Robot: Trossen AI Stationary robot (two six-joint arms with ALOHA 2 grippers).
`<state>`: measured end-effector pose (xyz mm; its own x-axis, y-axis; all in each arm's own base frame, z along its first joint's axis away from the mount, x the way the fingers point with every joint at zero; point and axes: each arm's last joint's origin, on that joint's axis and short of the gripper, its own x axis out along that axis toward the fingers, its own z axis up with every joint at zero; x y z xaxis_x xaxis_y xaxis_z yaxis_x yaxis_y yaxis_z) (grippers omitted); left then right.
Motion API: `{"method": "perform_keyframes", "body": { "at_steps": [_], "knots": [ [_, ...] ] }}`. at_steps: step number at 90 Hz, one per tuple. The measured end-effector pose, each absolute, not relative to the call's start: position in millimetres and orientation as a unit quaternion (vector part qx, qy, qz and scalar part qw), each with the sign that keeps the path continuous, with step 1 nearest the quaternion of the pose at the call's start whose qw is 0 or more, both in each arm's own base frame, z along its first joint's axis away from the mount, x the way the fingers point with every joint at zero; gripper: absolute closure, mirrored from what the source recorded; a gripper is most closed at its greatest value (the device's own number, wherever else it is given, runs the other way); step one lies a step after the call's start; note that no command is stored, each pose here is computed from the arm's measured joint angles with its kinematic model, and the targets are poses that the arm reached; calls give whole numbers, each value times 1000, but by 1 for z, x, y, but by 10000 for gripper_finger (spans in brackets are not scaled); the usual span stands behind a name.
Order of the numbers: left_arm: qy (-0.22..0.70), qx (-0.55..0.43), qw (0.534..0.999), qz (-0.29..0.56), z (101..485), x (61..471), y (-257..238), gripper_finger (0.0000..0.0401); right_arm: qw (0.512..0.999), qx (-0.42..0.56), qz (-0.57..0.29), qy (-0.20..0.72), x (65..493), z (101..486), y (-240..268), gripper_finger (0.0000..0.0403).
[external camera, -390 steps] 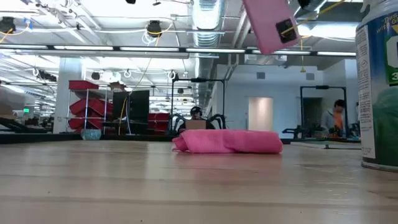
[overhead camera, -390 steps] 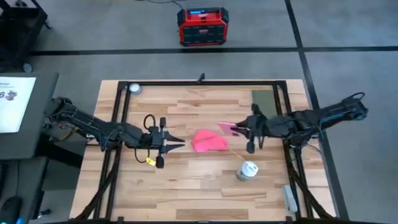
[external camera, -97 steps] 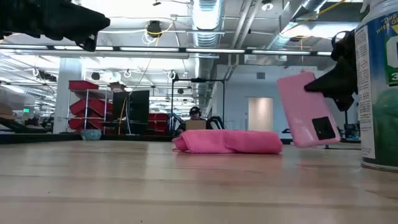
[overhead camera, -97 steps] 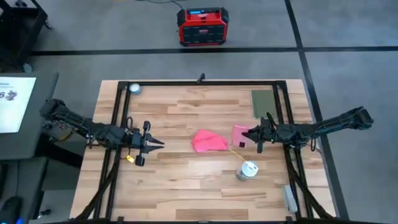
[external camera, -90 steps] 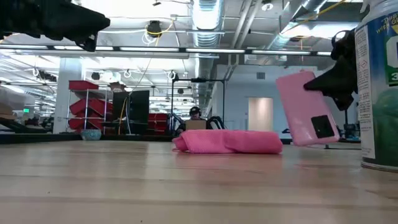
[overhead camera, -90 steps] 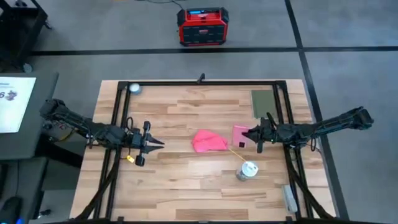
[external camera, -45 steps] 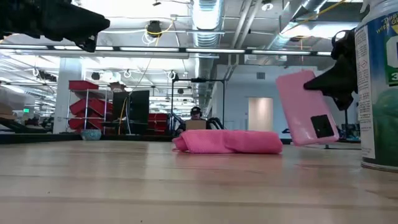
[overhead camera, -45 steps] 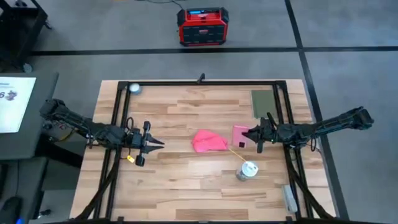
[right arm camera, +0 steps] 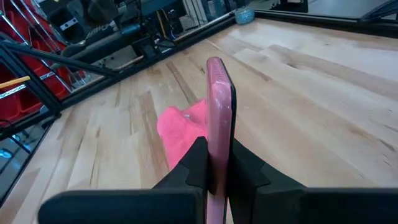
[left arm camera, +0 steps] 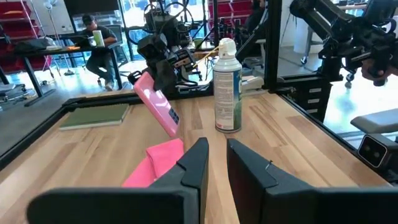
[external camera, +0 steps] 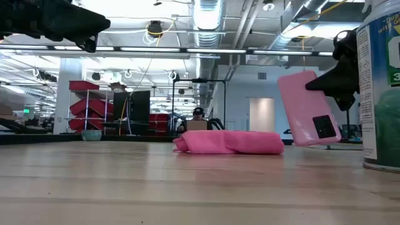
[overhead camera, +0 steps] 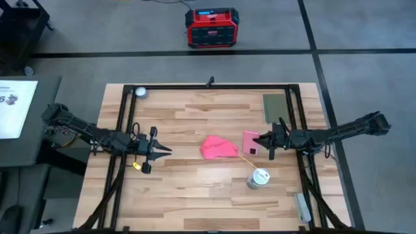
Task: Apply microfiber cloth
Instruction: Spray the back of the pink phone using the spray bottle
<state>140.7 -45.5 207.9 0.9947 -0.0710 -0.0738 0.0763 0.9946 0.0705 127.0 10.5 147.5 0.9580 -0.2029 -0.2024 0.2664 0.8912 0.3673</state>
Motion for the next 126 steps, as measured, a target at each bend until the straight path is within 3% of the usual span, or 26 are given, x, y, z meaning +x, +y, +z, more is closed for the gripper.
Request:
{"method": "perform_keyframes", "body": {
  "at_steps": [32, 49, 69, 88, 111, 126],
  "knots": [
    [-11, -22, 999, -20, 220, 154, -49, 365, 973, 189, -126, 28, 129, 158, 6, 389],
    [-3, -6, 1000, 1, 246, 185, -50, 365, 974, 192, -122, 15, 131, 166, 6, 389],
    [57, 6, 998, -23, 277, 232, -58, 365, 984, 135, -109, 38, 137, 204, 12, 389],
    [112, 13, 993, -32, 253, 280, -72, 365, 985, 93, -117, 90, 134, 241, 19, 389],
    [0, -47, 995, -93, 238, 312, -84, 365, 969, 79, -173, 155, 122, 249, 23, 389],
    [12, -71, 992, -103, 227, 329, -90, 373, 967, 95, -169, 168, 120, 246, 28, 389]
  ]
}}
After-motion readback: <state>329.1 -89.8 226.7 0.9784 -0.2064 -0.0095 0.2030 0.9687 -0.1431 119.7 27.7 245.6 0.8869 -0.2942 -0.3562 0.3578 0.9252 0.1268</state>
